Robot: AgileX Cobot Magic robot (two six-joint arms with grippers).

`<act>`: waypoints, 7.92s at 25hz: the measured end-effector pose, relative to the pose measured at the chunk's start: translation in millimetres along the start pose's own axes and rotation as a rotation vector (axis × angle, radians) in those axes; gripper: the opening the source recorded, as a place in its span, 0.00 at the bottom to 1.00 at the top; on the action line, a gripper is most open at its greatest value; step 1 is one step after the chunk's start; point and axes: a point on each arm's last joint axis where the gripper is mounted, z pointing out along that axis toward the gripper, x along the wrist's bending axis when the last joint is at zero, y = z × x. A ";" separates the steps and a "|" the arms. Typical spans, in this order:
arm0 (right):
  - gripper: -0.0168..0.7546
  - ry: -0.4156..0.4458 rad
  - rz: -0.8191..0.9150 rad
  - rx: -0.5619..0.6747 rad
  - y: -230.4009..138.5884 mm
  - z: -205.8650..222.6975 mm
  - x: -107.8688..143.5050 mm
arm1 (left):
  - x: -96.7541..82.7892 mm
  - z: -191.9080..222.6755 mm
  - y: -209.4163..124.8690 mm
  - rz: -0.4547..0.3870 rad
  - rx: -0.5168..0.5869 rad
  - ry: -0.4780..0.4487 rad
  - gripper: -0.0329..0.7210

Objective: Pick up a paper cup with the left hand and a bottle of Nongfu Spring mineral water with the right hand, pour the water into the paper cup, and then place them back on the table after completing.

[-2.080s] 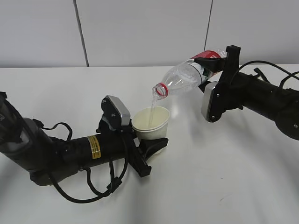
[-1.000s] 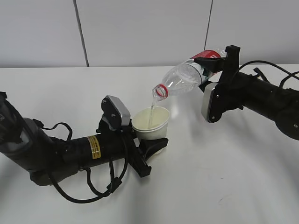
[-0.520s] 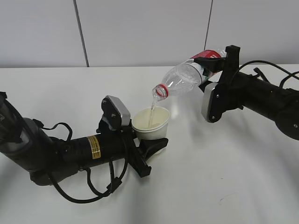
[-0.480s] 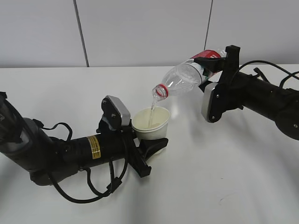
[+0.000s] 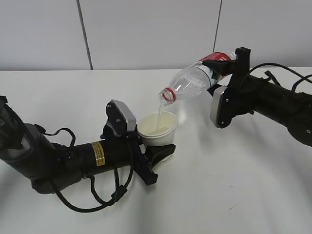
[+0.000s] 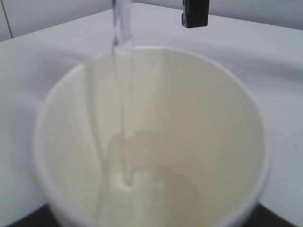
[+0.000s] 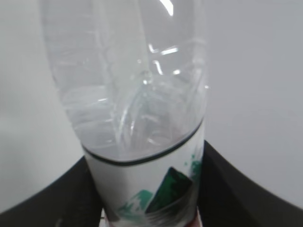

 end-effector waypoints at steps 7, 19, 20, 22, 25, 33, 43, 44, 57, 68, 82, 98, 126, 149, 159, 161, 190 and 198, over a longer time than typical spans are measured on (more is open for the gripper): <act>0.54 0.000 0.000 0.000 0.0 0.0 0.0 | 0.0 0.0 -0.1 -0.001 0.001 0.000 0.51; 0.54 0.000 0.001 0.001 -0.1 0.0 0.0 | 0.0 0.0 -0.3 -0.001 0.003 0.001 0.51; 0.54 0.000 0.001 0.001 -0.1 0.0 0.0 | 0.0 0.0 -0.3 -0.001 0.003 0.001 0.51; 0.54 0.000 0.001 0.001 -0.1 0.0 0.0 | 0.0 0.0 -0.3 -0.001 0.003 0.001 0.51; 0.54 0.000 0.001 0.001 -0.1 0.0 0.0 | 0.1 0.0 -0.5 -0.001 0.005 0.001 0.51; 0.54 0.000 0.001 0.001 -0.1 0.0 0.0 | 0.1 0.0 -0.5 -0.001 0.005 0.001 0.51; 0.54 0.000 0.031 0.001 -0.1 0.0 0.0 | 0.1 0.0 -0.5 -0.001 0.005 0.001 0.51; 0.54 0.000 0.037 0.001 -0.1 0.0 0.0 | 0.1 0.0 -0.5 -0.001 0.005 0.001 0.51; 0.54 -0.024 0.112 -0.007 2.4 -4.2 1.7 | 0.2 0.0 -0.4 -0.002 0.005 0.003 0.51; 0.53 -0.036 0.361 0.018 0.4 -5.7 2.3 | 2.9 0.0 0.0 -0.016 0.000 0.032 0.51; 0.53 -0.027 0.746 0.060 0.3 -13.6 11.6 | 6.1 -0.3 0.4 -0.033 -0.006 0.067 0.51; 0.53 -0.112 1.341 0.105 -6.6 -14.2 9.9 | 11.6 -0.9 1.1 -0.062 -0.017 0.128 0.51; 0.53 -0.151 1.620 0.164 -11.8 -15.0 13.0 | 80.9 -42.8 -10.4 -0.180 -0.005 0.468 0.51; 0.53 -0.153 1.624 0.164 -11.9 -15.0 12.9 | 145.4 -97.2 -28.0 -0.147 0.013 0.714 0.51; 0.53 -0.153 1.626 0.164 -11.9 -15.0 12.9 | 148.8 -94.1 -30.9 -0.144 0.007 0.714 0.51; 0.53 -0.153 1.626 0.164 -11.9 -15.0 12.9 | 148.8 -94.1 -30.8 -0.144 0.006 0.714 0.52; 0.53 -0.141 1.630 0.182 -12.2 -15.1 15.3 | 93.9 -137.5 -21.0 -0.219 0.051 0.748 0.79; 0.53 -0.107 1.648 0.219 -13.4 -13.4 35.1 | 88.5 -143.0 -11.7 -0.210 0.036 0.750 0.79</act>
